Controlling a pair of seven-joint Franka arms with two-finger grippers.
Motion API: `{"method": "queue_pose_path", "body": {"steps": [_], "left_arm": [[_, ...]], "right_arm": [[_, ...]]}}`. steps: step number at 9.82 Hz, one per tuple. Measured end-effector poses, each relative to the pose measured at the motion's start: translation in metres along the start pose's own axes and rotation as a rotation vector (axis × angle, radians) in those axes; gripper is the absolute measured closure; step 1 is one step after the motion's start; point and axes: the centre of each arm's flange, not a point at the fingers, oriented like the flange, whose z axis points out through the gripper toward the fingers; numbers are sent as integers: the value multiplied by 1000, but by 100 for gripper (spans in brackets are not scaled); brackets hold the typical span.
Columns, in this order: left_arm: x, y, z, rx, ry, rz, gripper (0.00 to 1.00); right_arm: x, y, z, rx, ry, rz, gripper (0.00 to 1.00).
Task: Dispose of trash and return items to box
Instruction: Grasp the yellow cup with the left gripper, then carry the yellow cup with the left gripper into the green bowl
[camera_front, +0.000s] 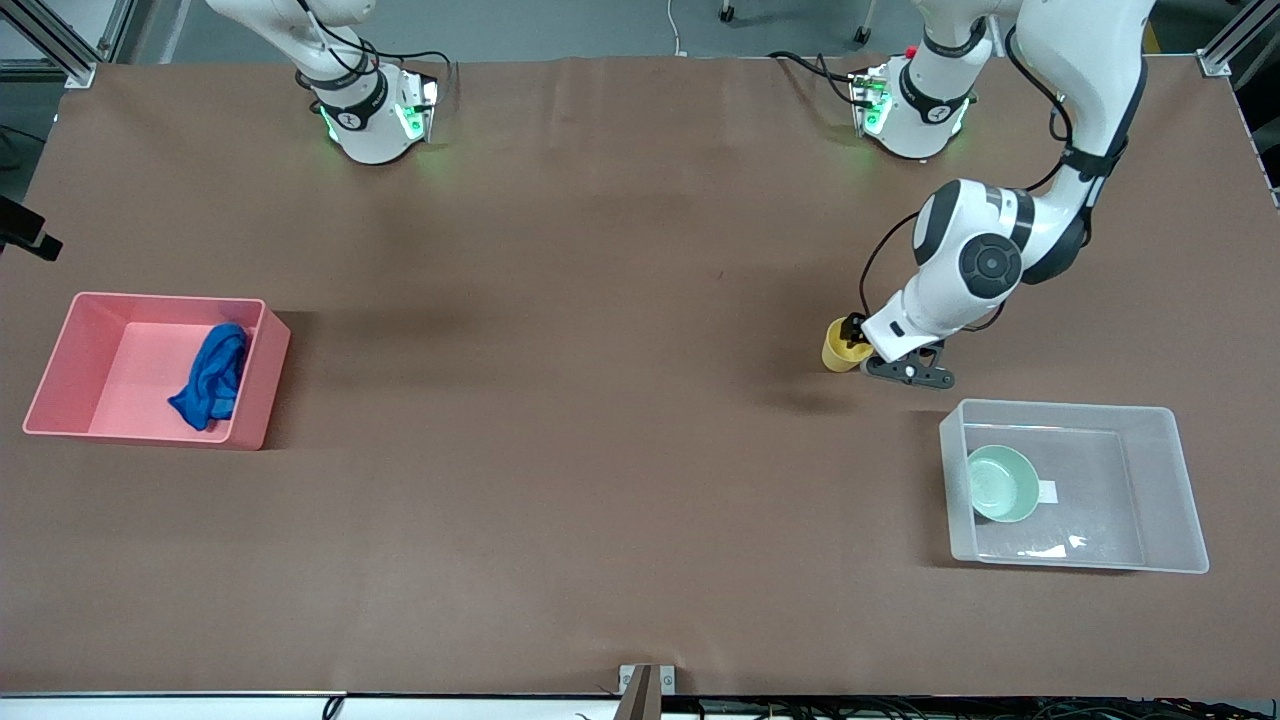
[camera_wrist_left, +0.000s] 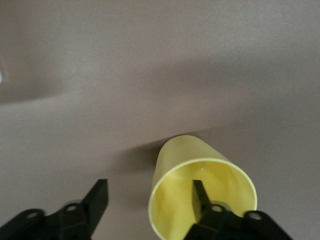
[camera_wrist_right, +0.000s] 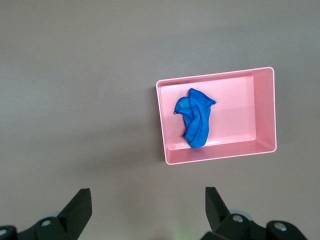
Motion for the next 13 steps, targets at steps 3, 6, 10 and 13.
{"method": "queue_pose_path", "body": {"steps": [3, 6, 10, 13], "left_arm": [[1, 5, 9, -7, 1, 0, 76], [9, 3, -20, 1, 41, -2, 97], [47, -90, -158, 41, 146, -129, 97], [83, -195, -170, 85, 187, -125, 97]], "right_arm": [[0, 0, 0, 0, -1, -1, 0], [0, 0, 0, 0, -2, -10, 0], [0, 1, 0, 0, -3, -28, 0], [0, 1, 1, 0, -4, -28, 0]]}}
